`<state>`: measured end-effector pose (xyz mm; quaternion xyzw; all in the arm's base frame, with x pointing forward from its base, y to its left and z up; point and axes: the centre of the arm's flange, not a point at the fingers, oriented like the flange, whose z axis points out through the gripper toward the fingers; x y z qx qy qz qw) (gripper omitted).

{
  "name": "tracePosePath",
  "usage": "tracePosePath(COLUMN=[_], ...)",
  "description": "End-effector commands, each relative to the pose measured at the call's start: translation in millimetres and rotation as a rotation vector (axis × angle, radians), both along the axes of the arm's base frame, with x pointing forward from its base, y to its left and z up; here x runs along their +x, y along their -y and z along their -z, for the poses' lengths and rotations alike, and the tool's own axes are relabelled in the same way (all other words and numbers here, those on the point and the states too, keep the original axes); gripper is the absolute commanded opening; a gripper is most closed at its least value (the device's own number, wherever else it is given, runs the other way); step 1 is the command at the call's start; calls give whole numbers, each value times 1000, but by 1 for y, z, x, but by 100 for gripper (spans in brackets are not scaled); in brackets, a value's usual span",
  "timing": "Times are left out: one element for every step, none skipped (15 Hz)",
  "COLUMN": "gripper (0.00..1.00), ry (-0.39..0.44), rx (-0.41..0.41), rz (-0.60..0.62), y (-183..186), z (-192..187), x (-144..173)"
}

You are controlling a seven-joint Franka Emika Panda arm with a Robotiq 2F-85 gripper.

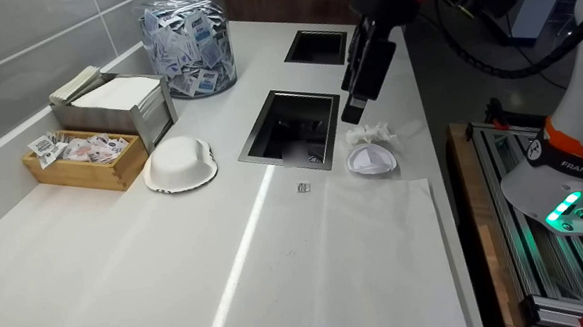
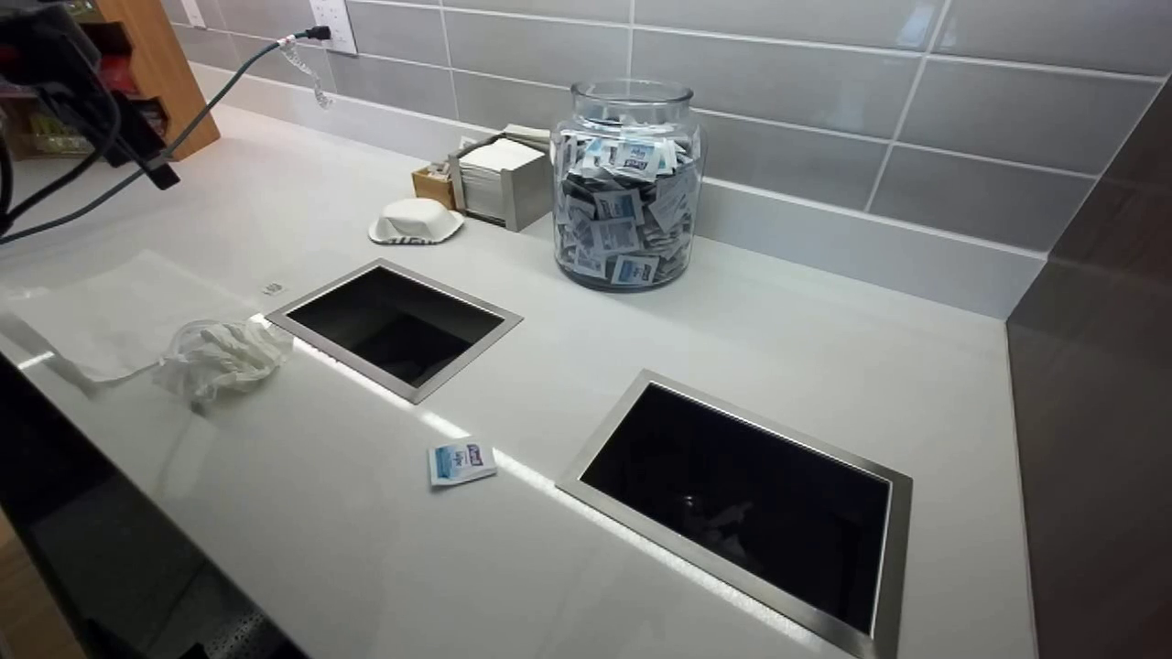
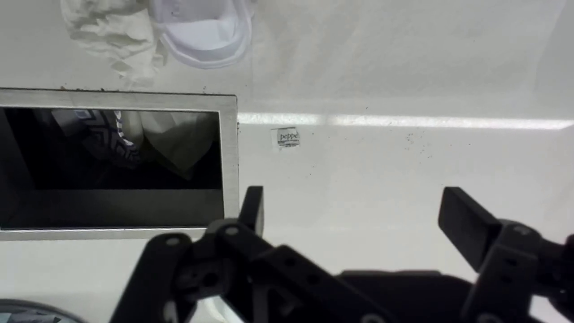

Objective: Squeeze the small white packet twice, pick up the small white packet and put it in the left bin

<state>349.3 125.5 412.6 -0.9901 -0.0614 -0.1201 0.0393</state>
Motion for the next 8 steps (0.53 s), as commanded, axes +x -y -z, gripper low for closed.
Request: tracePosePath(gripper=[100, 100, 100, 100, 100, 100, 100, 100], ry=[-123, -149, -182, -199, -216, -227, -236, -242], rx=[2, -16, -25, -46, -59, -63, -63, -69], rz=[72, 88, 102, 119, 134, 138, 144, 146], y=[1, 1, 0, 2, 4, 5, 6, 7], z=[22, 28, 34, 41, 46, 52, 57, 63], x=[24, 26, 28, 31, 34, 38, 42, 46])
